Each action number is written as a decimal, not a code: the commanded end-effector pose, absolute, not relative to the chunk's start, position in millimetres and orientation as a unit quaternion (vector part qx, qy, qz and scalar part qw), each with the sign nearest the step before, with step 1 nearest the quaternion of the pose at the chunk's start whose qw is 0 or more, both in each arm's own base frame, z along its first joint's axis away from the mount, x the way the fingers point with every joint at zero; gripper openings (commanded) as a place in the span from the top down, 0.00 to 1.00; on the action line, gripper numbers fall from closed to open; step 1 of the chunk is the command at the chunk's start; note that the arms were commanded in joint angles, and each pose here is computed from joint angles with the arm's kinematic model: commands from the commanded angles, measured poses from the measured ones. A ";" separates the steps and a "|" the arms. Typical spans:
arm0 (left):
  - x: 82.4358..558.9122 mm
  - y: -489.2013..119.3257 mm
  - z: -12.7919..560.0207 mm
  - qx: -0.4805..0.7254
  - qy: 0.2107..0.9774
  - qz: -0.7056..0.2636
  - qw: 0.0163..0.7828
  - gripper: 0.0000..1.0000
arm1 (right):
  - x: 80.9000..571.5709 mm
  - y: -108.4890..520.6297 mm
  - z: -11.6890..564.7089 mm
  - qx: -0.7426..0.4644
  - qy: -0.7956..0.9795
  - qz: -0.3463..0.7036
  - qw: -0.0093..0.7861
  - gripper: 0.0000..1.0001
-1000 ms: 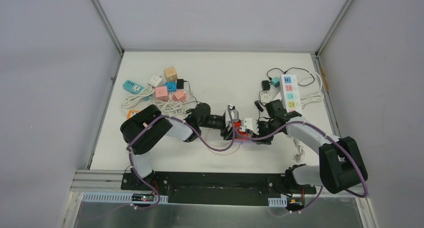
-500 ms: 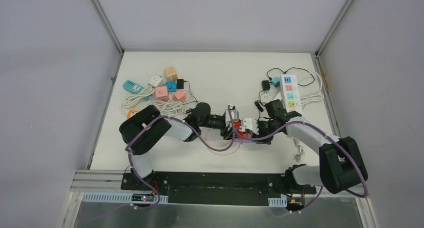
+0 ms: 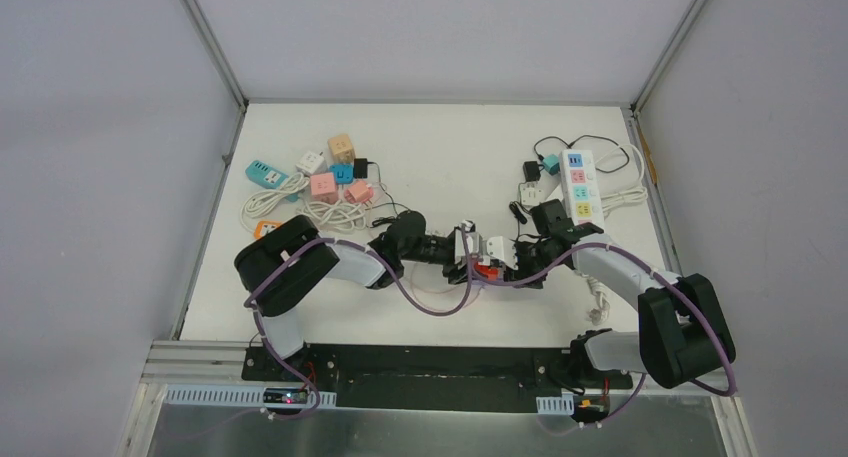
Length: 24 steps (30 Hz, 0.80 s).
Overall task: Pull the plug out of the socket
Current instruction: Remove the plug from the socket.
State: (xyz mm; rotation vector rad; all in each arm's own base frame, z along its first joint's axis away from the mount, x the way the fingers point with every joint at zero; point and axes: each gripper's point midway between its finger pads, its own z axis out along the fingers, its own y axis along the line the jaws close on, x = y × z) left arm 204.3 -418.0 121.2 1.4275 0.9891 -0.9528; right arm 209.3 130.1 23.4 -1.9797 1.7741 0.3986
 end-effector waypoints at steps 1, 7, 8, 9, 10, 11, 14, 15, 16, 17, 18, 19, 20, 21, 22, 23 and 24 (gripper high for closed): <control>211.5 -412.8 154.4 0.553 0.440 -0.484 0.516 1.00 | 216.8 132.9 30.9 -0.731 0.626 0.132 0.237 1.00; 214.7 -402.7 157.2 0.540 0.413 -0.483 0.551 1.00 | 217.2 132.2 30.1 -0.730 0.628 0.131 0.235 1.00; 210.9 -404.5 149.2 0.559 0.410 -0.460 0.556 1.00 | 217.3 132.1 30.0 -0.730 0.628 0.131 0.235 1.00; 207.8 -406.9 143.2 0.581 0.402 -0.431 0.561 1.00 | 217.2 131.9 29.7 -0.730 0.628 0.130 0.235 1.00; 204.4 -409.7 133.8 0.606 0.400 -0.403 0.557 1.00 | 217.6 132.1 29.9 -0.730 0.629 0.130 0.236 1.00; 202.4 -412.1 126.9 0.625 0.400 -0.380 0.552 1.00 | 217.3 132.0 29.5 -0.729 0.629 0.131 0.235 1.00; 202.7 -414.7 123.8 0.629 0.407 -0.365 0.553 1.00 | 217.9 131.9 29.7 -0.729 0.629 0.129 0.235 1.00; 205.6 -414.4 127.8 0.615 0.418 -0.373 0.555 1.00 | 217.8 132.0 29.7 -0.729 0.629 0.129 0.236 1.00; 209.2 -413.4 133.3 0.601 0.431 -0.387 0.551 1.00 | 218.0 131.7 29.8 -0.729 0.629 0.129 0.236 1.00; 212.0 -411.4 138.1 0.584 0.446 -0.410 0.540 1.00 | 217.8 131.6 29.4 -0.729 0.630 0.129 0.235 1.00; 216.4 -409.3 145.8 0.566 0.457 -0.432 0.534 1.00 | 218.2 131.6 29.8 -0.729 0.629 0.128 0.236 1.00; 220.2 -406.7 151.7 0.545 0.469 -0.454 0.526 1.00 | 218.4 131.8 30.0 -0.729 0.629 0.128 0.237 1.00; 220.7 -404.2 159.0 0.535 0.464 -0.477 0.520 1.00 | 218.3 131.8 30.0 -0.729 0.629 0.128 0.237 1.00; 220.9 -402.3 162.8 0.530 0.460 -0.491 0.516 1.00 | 218.3 131.6 29.9 -0.729 0.629 0.128 0.236 1.00; 221.0 -401.2 163.5 0.530 0.456 -0.493 0.518 1.00 | 218.3 131.5 29.8 -0.729 0.629 0.128 0.236 1.00; 219.5 -400.4 161.8 0.535 0.451 -0.489 0.521 1.00 | 218.6 131.6 29.8 -0.729 0.630 0.127 0.236 1.00; 218.0 -401.1 159.7 0.541 0.447 -0.482 0.525 1.00 | 219.0 131.4 29.9 -0.729 0.630 0.126 0.236 1.00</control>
